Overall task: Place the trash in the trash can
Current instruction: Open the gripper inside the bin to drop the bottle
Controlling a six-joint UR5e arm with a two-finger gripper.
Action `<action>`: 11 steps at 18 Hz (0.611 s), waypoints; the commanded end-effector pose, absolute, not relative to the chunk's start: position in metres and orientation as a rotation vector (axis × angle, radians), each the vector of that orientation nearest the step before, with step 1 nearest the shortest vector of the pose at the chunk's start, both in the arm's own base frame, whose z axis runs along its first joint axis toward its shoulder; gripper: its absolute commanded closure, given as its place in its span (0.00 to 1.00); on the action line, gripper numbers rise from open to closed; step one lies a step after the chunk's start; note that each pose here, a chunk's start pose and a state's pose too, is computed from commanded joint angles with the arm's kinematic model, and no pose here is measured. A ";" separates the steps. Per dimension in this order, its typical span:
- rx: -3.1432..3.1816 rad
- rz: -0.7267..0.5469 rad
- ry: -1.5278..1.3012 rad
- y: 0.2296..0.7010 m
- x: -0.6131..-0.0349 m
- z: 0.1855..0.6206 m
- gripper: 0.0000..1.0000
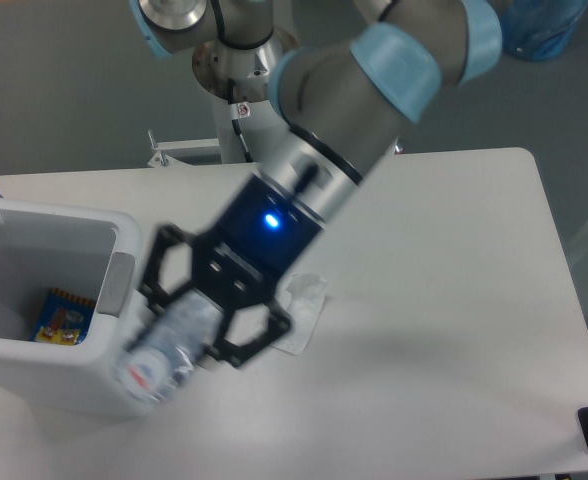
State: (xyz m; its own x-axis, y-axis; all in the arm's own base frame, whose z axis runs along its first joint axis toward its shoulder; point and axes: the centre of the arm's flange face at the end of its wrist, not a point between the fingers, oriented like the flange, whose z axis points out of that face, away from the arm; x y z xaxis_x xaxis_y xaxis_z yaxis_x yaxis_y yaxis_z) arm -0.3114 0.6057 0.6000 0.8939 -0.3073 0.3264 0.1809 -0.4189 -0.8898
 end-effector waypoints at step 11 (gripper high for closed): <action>-1.927 -0.661 0.243 0.643 -0.213 0.596 0.76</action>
State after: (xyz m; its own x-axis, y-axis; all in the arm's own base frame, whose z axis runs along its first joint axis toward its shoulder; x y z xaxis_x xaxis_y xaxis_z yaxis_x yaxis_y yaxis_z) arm -0.2133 0.6433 0.5965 0.8277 -0.4484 0.3373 0.1226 -0.4422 -0.8885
